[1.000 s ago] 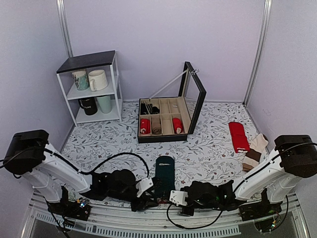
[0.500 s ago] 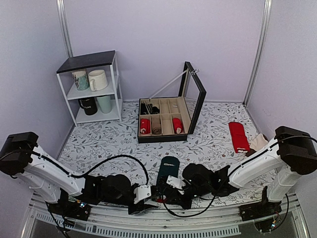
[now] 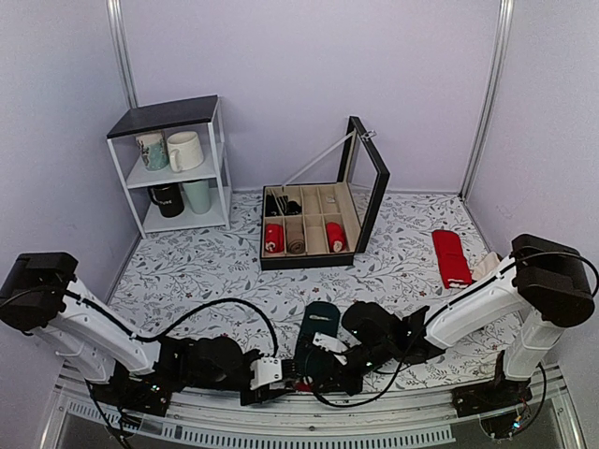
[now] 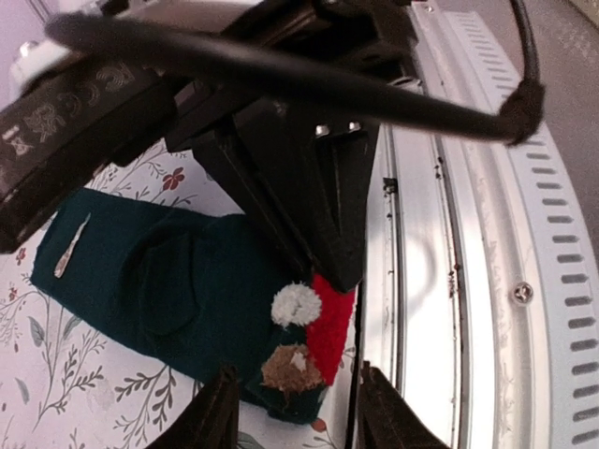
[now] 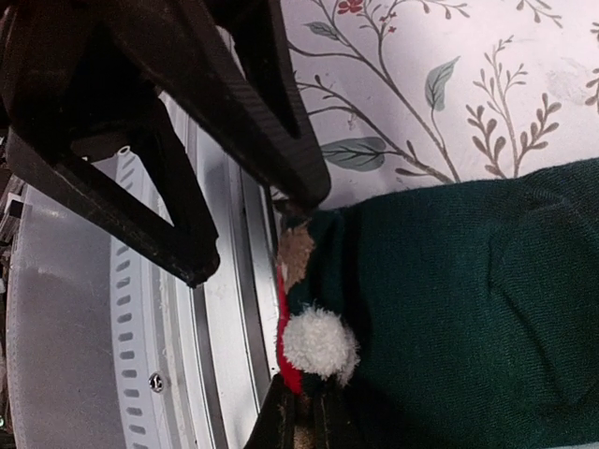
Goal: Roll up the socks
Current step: Roll the sock at the center of the board.
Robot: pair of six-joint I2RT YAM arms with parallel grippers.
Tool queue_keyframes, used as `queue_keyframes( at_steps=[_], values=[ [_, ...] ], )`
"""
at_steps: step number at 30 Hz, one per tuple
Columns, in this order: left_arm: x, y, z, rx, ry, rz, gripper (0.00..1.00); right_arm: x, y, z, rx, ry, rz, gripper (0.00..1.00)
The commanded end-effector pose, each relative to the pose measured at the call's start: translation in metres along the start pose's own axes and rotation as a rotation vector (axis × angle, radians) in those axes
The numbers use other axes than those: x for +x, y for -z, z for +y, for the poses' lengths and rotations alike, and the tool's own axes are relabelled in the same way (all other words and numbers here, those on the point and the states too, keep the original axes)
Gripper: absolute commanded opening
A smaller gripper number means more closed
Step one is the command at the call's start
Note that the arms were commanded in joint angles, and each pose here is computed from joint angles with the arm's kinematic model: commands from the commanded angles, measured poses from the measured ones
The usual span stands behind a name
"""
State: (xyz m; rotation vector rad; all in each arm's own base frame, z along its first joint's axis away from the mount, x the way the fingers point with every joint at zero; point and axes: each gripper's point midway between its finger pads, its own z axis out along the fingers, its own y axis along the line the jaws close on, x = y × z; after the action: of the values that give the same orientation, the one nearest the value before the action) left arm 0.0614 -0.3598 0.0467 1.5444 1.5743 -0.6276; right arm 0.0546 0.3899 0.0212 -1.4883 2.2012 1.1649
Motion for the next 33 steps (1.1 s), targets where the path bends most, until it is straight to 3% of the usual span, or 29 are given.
queue_keyframes(
  at_steps=[1, 9, 14, 19, 21, 24, 27, 29, 33],
  values=[
    [-0.006, -0.003, -0.007, 0.023, -0.056, -0.032, 0.43, 0.07, -0.004, -0.012, 0.009, -0.145, 0.236, 0.0],
    [0.018, -0.024, -0.015, 0.044, -0.054, 0.077, 0.42, 0.073, -0.004, -0.012, 0.0, -0.151, 0.254, 0.0],
    [0.015, -0.024, -0.012, 0.028, -0.045, 0.066, 0.4, 0.073, -0.004, -0.012, -0.005, -0.15, 0.254, 0.0],
    [0.019, -0.025, -0.016, 0.048, -0.04, 0.083, 0.12, 0.073, -0.003, -0.01, -0.014, -0.147, 0.248, 0.0],
    [0.019, -0.025, -0.019, 0.07, -0.027, 0.081, 0.07, 0.071, -0.003, -0.01, -0.017, -0.146, 0.243, 0.0],
    [0.018, -0.022, -0.024, 0.1, 0.003, 0.079, 0.0, 0.066, -0.003, -0.011, -0.013, -0.144, 0.224, 0.06],
    [0.018, -0.019, -0.025, 0.114, 0.05, 0.081, 0.0, 0.054, 0.0, -0.013, 0.0, -0.129, 0.172, 0.21],
    [0.017, -0.015, -0.024, 0.118, 0.102, 0.075, 0.0, 0.039, 0.006, -0.013, 0.02, -0.096, 0.099, 0.28],
    [0.022, -0.009, -0.016, 0.116, 0.216, 0.072, 0.0, -0.015, 0.04, -0.01, 0.1, 0.027, -0.183, 0.39]
  ],
)
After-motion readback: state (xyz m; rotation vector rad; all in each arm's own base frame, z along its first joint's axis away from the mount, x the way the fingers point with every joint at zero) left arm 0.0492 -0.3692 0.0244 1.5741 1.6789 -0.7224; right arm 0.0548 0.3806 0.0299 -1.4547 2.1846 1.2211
